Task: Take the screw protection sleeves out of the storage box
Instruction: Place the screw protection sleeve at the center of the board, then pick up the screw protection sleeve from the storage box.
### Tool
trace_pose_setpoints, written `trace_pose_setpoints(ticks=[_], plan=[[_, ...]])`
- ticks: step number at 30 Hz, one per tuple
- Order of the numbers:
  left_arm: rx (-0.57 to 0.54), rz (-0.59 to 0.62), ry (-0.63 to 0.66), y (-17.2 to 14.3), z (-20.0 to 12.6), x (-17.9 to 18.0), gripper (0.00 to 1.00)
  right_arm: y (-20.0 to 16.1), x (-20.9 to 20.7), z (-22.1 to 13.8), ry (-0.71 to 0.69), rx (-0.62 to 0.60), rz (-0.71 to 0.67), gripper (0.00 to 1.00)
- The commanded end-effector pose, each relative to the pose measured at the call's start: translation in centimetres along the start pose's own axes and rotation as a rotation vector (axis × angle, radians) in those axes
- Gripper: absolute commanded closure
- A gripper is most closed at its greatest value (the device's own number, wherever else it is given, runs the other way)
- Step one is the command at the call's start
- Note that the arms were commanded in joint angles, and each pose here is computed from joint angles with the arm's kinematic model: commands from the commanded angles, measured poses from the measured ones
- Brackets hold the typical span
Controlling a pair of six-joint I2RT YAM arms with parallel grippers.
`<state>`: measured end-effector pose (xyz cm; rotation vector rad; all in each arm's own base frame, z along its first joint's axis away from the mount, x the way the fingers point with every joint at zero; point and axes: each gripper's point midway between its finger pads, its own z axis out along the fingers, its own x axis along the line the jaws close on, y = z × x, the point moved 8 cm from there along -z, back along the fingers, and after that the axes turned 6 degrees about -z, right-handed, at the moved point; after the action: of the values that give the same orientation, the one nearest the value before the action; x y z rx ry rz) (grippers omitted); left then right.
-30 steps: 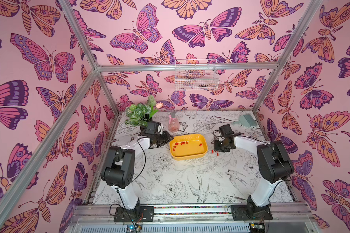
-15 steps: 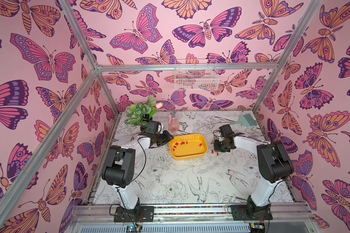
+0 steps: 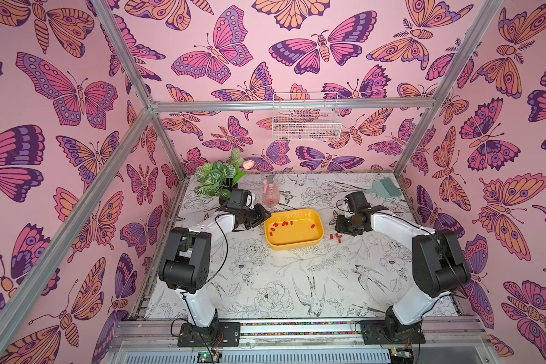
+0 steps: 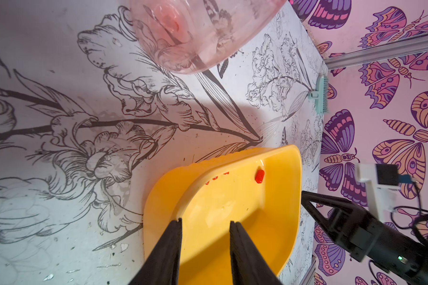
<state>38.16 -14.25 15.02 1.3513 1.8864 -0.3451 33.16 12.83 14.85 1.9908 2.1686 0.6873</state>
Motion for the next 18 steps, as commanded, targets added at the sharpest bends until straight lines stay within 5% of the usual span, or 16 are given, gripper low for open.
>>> trace_pose_setpoints(ticks=[1,2,10,18], plan=[[0.052,-0.004,0.016,-0.8,0.5,0.4,0.62,0.9,1.7,-3.5,0.007,-0.052,-0.036,0.46],[0.053,-0.002,0.011,-0.8,0.5,0.3,0.62,1.2,2.2,-4.7,0.02,-0.079,-0.036,0.02],[0.078,0.01,-0.027,-0.7,0.6,-0.3,0.62,2.1,5.2,-6.1,0.144,-0.119,0.031,0.01],[0.091,0.031,-0.071,-0.5,0.2,-1.2,0.62,3.1,12.0,-5.6,0.121,-0.184,-0.03,0.01]])
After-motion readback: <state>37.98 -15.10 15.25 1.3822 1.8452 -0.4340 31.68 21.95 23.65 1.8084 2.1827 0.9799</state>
